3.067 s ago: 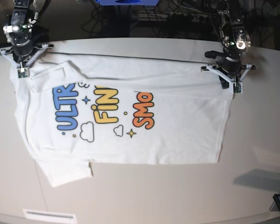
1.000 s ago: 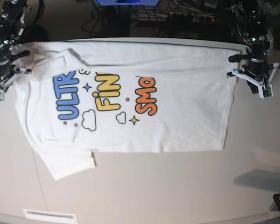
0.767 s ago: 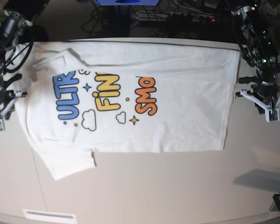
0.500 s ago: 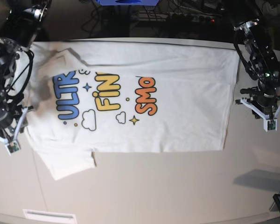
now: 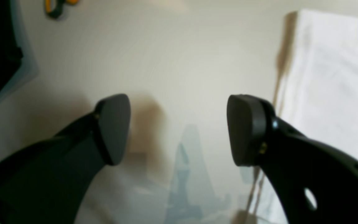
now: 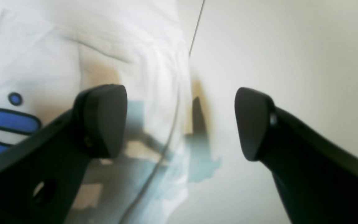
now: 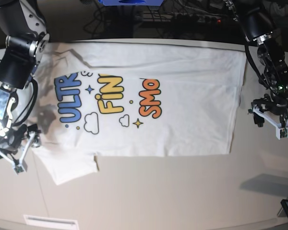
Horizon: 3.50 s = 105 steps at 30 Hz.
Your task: Fold the T-shirt properly
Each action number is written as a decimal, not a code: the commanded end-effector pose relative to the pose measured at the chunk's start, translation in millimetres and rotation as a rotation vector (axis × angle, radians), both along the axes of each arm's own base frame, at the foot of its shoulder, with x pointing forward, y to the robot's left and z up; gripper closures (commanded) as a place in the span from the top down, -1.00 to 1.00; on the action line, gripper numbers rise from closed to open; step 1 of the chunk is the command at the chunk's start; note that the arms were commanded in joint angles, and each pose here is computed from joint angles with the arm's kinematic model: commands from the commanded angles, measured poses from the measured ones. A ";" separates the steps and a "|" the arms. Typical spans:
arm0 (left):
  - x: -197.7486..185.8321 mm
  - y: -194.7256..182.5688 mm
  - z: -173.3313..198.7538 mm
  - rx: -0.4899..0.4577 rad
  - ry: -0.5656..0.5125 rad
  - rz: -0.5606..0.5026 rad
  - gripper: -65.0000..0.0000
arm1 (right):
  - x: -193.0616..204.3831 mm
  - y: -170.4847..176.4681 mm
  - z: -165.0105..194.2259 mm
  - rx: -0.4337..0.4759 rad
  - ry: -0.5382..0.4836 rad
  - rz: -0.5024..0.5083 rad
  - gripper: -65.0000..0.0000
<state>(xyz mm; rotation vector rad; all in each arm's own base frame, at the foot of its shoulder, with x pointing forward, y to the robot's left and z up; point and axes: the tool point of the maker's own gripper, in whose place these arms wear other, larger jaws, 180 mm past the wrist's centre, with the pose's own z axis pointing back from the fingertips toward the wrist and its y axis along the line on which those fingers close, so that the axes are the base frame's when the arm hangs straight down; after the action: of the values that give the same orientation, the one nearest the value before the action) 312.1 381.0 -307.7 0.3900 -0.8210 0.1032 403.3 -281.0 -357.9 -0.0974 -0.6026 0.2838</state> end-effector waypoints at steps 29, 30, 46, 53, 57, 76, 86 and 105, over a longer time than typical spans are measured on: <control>9.0 8.0 22.3 0.040 -0.066 -0.007 0.46 | 19.6 -18.3 -24.1 0.513 0.068 -0.207 0.58; 9.0 8.0 22.3 0.040 -0.066 -0.007 0.46 | 22.7 -12.1 -24.9 0.524 0.058 -0.201 0.58; 9.0 8.4 22.7 0.042 -0.066 -0.007 0.46 | 22.8 10.6 -38.4 0.504 0.072 -0.145 -0.01; 15.7 7.3 24.9 0.034 -0.077 -0.008 0.48 | 24.4 11.5 -37.1 0.506 0.068 -0.144 -0.98; 31.3 14.4 5.0 -0.048 -0.050 0.024 0.49 | 25.5 13.0 -36.4 0.508 0.066 -0.141 -0.97; 126.0 -47.2 -63.8 -0.477 0.008 -0.045 0.87 | 28.4 8.2 -33.1 0.502 0.038 -0.146 -0.97; 141.2 -63.3 -72.5 -0.553 0.015 -0.048 0.86 | 27.6 7.5 -33.6 0.499 0.040 -0.146 -0.97; 140.9 -83.5 -82.6 -0.542 0.063 -0.093 0.22 | 27.6 8.2 -34.0 0.499 0.041 -0.145 -0.97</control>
<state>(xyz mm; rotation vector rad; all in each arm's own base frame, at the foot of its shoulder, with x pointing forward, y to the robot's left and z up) 449.0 299.1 -396.2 -0.1479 -0.7188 0.2255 416.3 -262.3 -412.0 0.3601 -0.5498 -0.0164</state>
